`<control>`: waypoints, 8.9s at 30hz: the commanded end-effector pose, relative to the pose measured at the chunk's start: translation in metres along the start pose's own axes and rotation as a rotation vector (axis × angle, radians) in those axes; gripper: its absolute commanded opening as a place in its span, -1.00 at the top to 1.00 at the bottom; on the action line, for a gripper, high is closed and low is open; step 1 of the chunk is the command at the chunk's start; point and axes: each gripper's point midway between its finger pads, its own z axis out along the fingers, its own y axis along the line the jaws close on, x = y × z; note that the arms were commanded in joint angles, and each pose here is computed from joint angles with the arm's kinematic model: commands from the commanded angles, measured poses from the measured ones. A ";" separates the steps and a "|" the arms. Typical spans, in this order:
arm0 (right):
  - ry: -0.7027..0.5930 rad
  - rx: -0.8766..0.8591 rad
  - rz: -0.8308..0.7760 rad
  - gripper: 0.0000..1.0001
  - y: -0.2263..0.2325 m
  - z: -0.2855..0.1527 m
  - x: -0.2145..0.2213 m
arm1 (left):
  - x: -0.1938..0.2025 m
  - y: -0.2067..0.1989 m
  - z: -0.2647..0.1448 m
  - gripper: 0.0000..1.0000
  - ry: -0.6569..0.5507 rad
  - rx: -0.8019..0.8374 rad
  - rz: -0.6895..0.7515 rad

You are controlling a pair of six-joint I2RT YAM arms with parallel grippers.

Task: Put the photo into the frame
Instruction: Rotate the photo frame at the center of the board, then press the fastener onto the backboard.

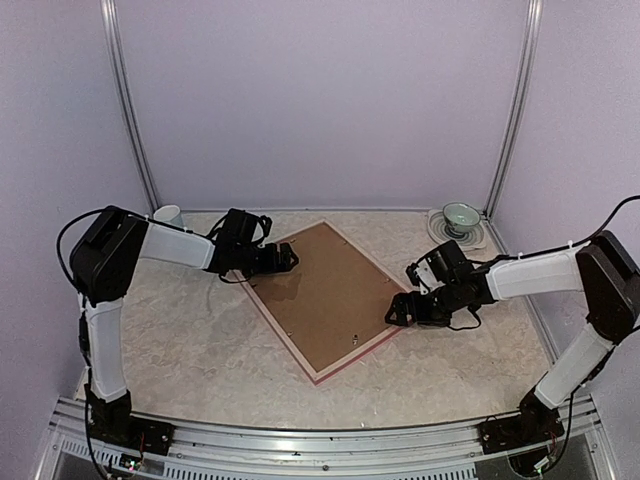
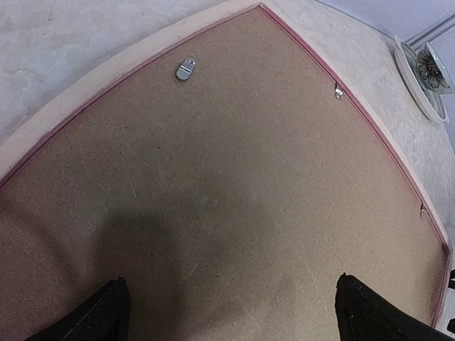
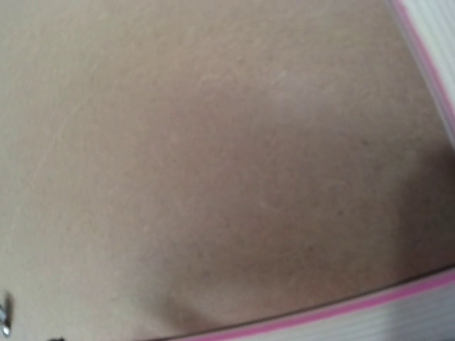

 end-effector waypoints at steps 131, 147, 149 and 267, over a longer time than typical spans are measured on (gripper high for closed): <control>-0.230 0.145 0.045 -0.98 -0.064 -0.050 -0.076 | 0.061 0.037 -0.046 -0.67 0.039 -0.268 -0.008; -0.204 0.124 0.056 -0.98 -0.065 -0.037 -0.069 | 0.062 0.046 -0.048 -0.35 0.035 -0.296 -0.002; -0.201 0.122 0.058 -0.98 -0.065 -0.036 -0.068 | 0.063 0.048 -0.047 -0.30 0.038 -0.299 -0.003; -0.177 0.098 0.056 -0.98 -0.062 -0.029 -0.064 | 0.090 0.050 -0.049 0.93 0.137 -0.431 0.104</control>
